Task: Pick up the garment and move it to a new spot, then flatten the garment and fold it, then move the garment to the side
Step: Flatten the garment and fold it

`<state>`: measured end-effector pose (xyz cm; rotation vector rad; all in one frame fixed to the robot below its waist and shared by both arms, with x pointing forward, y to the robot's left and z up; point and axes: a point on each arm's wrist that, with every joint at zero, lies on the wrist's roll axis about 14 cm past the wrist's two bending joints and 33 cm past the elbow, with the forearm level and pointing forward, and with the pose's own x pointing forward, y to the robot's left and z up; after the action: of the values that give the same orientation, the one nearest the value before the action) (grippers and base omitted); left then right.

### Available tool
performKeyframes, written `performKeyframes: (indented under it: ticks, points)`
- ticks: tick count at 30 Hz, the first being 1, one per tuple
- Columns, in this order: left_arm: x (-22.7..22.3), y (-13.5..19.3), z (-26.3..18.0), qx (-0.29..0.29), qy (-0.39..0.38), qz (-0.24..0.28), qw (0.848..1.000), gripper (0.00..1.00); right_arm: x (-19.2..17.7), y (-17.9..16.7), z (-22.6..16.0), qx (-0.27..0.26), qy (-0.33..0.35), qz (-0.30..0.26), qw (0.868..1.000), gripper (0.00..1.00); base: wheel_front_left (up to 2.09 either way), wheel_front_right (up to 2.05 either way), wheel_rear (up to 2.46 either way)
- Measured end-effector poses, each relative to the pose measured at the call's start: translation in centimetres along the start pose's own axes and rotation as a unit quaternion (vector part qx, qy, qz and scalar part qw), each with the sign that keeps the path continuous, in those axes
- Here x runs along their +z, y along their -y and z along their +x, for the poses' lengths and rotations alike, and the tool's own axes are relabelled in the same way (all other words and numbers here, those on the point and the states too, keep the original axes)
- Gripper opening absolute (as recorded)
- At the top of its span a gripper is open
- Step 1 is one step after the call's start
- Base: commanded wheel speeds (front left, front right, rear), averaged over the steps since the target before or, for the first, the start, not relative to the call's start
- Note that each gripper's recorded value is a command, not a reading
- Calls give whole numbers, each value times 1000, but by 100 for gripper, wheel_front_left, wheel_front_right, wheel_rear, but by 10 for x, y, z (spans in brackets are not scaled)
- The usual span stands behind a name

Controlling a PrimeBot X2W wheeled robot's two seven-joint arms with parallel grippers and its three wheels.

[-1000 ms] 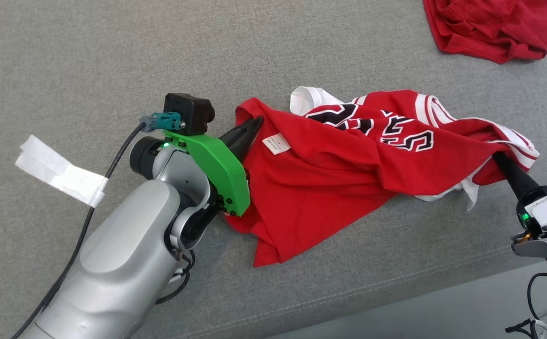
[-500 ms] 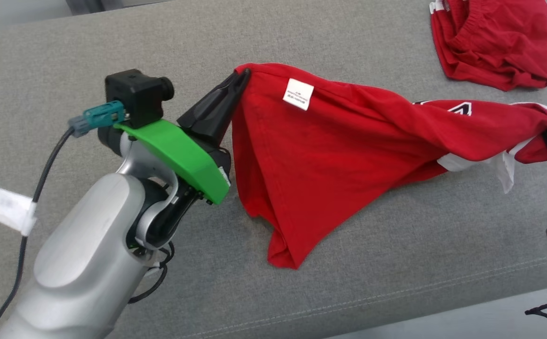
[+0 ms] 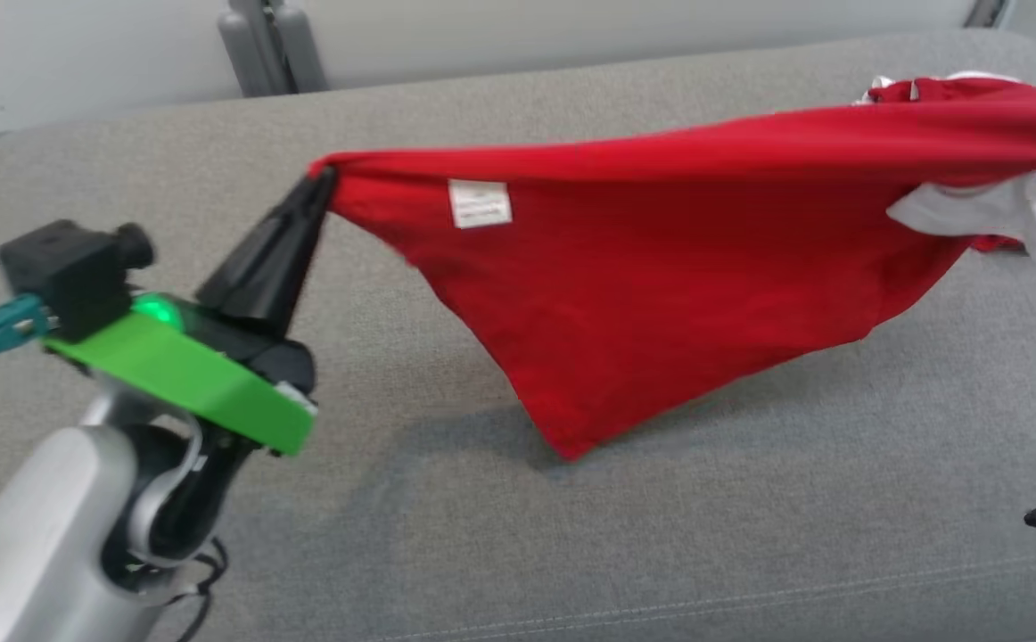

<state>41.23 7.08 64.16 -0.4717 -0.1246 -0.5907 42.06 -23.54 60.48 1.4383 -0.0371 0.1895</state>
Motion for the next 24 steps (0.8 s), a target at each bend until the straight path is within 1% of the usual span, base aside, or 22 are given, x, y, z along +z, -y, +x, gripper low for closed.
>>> performKeyframes:
  ticks: [2, 7, 10, 13, 15, 17, 18, 21, 24]
  points:
    - [19, -6, -11, 15, 18, 22, 999, 0, 0, -13, 1, 19, 0, 3, 1000, 0, 0, 0, 0]
    - [56, -3, -33, 23, 48, 65, 996, 0, -15, -41, 4, 56, -29, 1, 998, 0, 0, 0, 0]
    - [71, 9, -48, 17, 57, 80, 995, 0, -25, -44, 1, 56, -45, 6, 997, 0, 0, 0, 0]
    - [79, 20, -61, 13, 64, 82, 994, 0, -28, -50, -5, 64, -50, 14, 997, 0, 0, 0, 0]
    - [87, 25, -71, 13, 71, 87, 994, 0, -34, -48, -13, 61, -58, 22, 996, 0, 0, 0, 0]
    - [95, 29, -81, 13, 79, 85, 993, 0, -43, -36, -22, 51, -63, 64, 995, 0, 0, 0, 0]
    - [97, 29, -85, 15, 81, 79, 993, 0, -50, -25, -27, 37, -67, 81, 994, 0, 0, 0, 0]
    - [97, 25, -95, 26, 72, 81, 994, 0, -67, 24, -49, -32, -58, 142, 988, 0, 0, 0, 0]
    - [95, 17, -101, 39, 64, 81, 994, 0, -85, 65, -72, -94, -57, 193, 975, 0, 0, 0, 0]
